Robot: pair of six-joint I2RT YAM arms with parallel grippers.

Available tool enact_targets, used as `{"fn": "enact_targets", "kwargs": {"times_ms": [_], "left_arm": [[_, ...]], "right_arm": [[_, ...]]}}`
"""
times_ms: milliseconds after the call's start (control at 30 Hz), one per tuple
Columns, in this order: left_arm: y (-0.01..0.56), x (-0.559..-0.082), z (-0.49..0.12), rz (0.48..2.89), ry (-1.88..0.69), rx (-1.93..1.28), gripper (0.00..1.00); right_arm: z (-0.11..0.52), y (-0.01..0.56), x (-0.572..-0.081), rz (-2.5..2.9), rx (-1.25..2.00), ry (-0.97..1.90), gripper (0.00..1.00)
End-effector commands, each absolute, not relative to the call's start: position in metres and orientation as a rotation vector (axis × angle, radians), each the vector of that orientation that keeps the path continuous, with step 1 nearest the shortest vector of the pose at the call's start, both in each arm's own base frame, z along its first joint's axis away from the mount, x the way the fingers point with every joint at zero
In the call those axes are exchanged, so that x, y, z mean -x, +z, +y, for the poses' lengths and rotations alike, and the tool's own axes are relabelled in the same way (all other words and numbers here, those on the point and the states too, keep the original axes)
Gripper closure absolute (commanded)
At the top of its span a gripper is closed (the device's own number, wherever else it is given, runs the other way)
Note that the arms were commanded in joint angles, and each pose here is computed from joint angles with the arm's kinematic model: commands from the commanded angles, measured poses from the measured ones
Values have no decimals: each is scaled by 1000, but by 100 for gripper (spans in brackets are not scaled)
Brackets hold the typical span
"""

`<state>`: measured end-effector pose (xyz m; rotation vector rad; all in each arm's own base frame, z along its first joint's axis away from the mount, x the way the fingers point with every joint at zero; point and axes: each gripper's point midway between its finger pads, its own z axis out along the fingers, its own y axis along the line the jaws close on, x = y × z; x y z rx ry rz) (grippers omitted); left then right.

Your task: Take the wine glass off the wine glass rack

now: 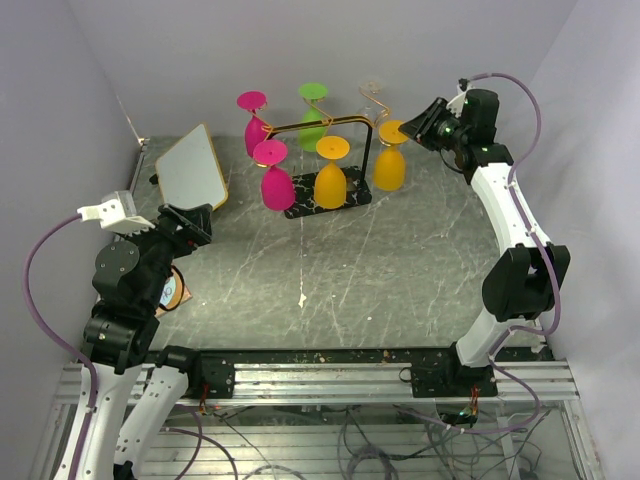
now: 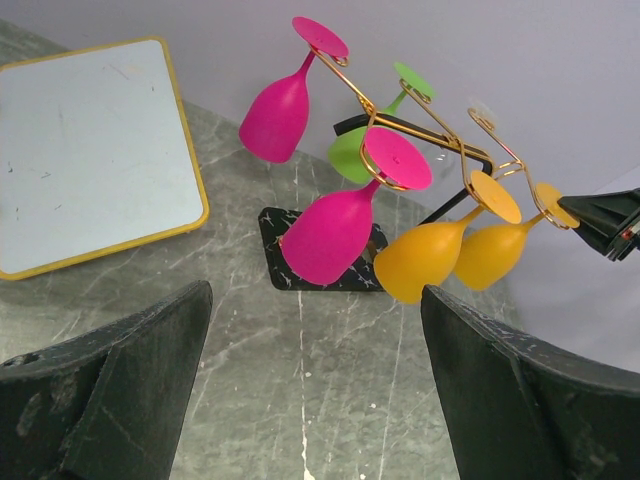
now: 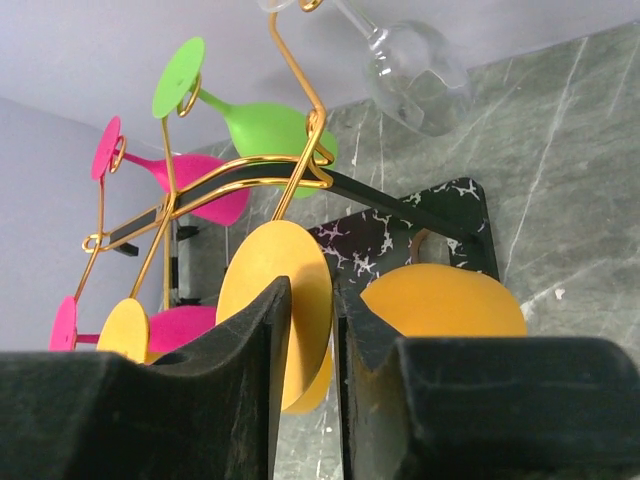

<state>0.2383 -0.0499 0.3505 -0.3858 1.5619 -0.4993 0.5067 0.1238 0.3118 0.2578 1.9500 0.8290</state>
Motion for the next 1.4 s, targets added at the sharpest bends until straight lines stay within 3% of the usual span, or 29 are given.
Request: {"fn": "enact_targets", "kwargs": {"times_ms": [0, 600, 1367], "left_arm": [[359, -237, -51, 1540, -516, 371, 4], [360, -237, -51, 1540, -514, 378, 4], [359, -235, -51, 1542, -518, 378, 4]], "right_arm": [[122, 317, -510, 1946, -258, 801, 79], [125, 337, -504, 1909, -389, 894, 100], [146, 361, -474, 1867, -388, 1112, 100]]}}
